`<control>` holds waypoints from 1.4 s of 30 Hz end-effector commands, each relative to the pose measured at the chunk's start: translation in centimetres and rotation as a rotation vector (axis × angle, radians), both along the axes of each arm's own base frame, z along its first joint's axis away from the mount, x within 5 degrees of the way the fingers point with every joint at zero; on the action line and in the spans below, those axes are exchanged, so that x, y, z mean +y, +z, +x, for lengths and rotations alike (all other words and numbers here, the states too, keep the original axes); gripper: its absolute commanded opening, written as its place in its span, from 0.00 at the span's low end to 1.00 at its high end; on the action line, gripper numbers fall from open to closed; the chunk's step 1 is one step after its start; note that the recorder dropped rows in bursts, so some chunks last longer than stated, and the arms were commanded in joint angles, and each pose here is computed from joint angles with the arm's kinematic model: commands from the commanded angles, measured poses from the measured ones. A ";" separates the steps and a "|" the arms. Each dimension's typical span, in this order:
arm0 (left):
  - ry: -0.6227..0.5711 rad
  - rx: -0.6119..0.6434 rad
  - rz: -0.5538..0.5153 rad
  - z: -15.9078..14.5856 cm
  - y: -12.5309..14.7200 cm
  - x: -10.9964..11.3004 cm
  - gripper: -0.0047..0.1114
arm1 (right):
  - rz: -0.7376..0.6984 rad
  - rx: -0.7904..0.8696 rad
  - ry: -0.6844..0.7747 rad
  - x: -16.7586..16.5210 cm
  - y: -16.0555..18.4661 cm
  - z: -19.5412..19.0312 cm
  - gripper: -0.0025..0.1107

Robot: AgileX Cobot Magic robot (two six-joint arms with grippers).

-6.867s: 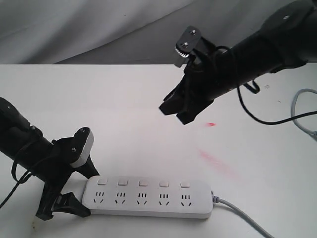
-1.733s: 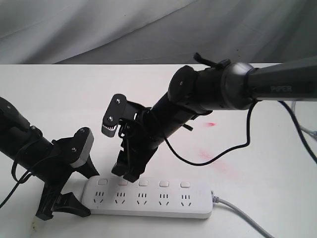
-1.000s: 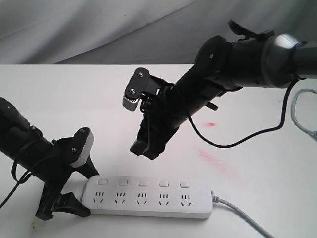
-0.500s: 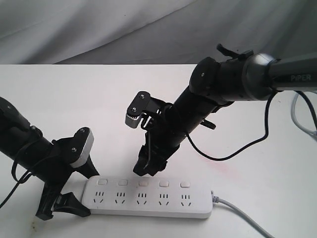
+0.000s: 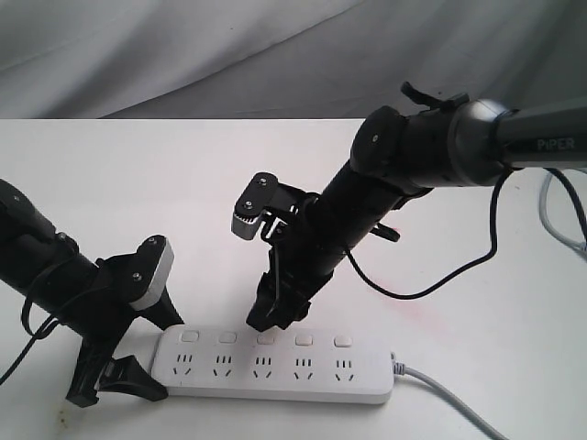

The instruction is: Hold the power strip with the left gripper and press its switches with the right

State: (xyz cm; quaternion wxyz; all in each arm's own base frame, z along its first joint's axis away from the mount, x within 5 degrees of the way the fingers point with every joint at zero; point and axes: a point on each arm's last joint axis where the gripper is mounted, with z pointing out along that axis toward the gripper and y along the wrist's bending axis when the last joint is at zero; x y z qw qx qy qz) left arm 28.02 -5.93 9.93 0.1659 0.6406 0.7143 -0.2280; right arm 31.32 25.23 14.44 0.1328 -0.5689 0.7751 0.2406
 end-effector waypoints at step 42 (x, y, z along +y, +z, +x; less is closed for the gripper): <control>-0.013 -0.021 0.047 0.0 -0.4 0.3 0.58 | -0.213 -0.120 -0.013 -2.1 3.6 -1.3 0.53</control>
